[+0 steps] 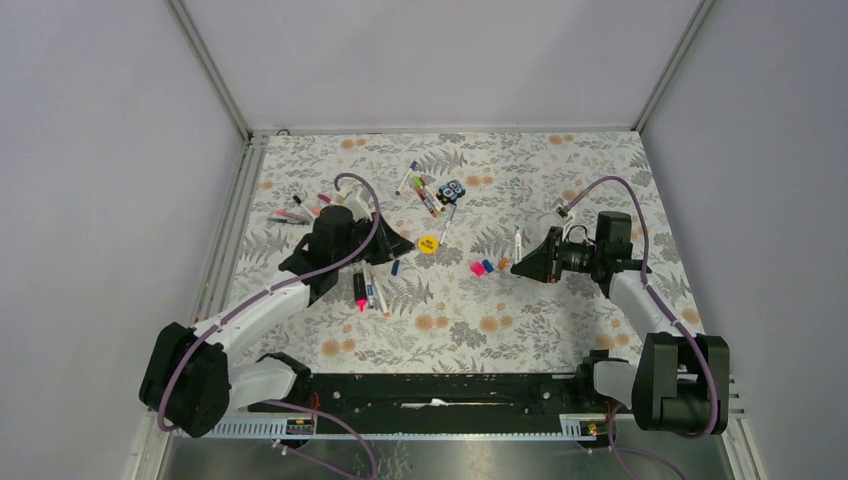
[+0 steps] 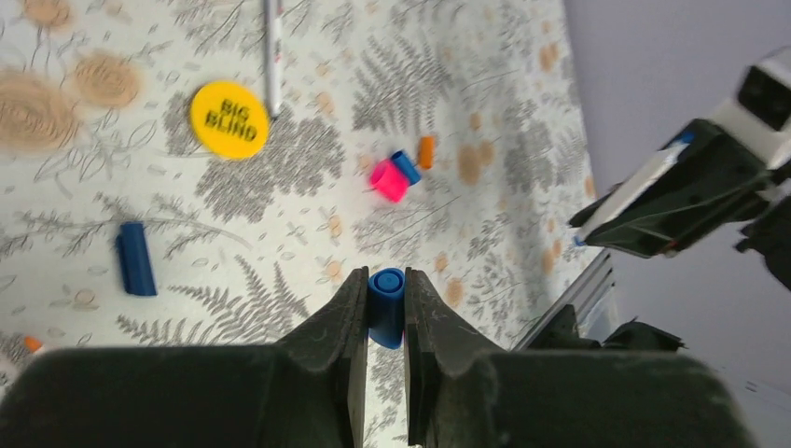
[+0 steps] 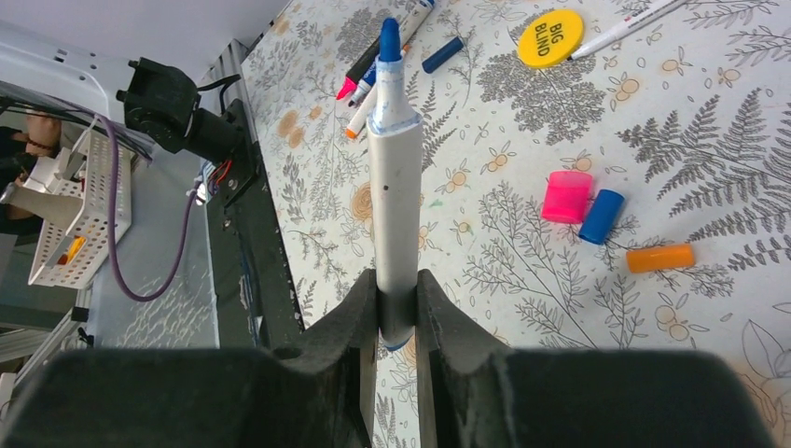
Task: Open the pen caps
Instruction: Place the pen cap at the center of the board.
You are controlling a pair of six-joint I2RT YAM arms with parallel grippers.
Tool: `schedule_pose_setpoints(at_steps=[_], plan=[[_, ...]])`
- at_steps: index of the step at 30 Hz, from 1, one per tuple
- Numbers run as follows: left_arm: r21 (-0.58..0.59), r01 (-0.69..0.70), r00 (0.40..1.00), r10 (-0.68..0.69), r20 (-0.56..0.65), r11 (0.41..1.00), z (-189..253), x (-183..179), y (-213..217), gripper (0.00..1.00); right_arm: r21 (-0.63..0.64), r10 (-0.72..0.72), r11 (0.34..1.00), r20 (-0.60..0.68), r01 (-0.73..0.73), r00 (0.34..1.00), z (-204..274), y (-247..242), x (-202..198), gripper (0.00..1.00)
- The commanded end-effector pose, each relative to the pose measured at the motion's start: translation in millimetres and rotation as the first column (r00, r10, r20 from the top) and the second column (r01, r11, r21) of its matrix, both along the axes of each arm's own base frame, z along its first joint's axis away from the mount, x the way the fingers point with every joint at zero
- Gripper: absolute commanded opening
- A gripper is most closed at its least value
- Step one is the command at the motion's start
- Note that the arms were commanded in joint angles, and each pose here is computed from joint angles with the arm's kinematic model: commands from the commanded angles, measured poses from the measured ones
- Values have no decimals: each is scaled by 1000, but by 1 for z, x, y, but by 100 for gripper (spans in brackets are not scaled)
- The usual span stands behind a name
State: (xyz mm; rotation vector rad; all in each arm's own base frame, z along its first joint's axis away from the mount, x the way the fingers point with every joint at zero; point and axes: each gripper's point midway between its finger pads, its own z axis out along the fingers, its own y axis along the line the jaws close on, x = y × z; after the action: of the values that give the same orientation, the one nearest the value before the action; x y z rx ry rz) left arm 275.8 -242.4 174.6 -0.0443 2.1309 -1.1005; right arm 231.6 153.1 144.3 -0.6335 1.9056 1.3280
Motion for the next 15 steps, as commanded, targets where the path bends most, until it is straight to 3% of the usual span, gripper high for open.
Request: schedule_pose_setpoints(at_steps=[1, 9, 15], plan=[[95, -22, 997, 29, -69, 995, -27, 7, 5, 0, -19, -18, 1000, 60, 20, 998, 8, -6, 10, 0], [288, 24, 971, 46, -235, 957, -89, 14, 2, 2, -14, -30, 999, 53, 31, 998, 7, -10, 11, 0], [406, 53, 961, 64, -269, 912, -112, 21, -3, 4, -9, -30, 999, 52, 31, 998, 7, -11, 11, 0]])
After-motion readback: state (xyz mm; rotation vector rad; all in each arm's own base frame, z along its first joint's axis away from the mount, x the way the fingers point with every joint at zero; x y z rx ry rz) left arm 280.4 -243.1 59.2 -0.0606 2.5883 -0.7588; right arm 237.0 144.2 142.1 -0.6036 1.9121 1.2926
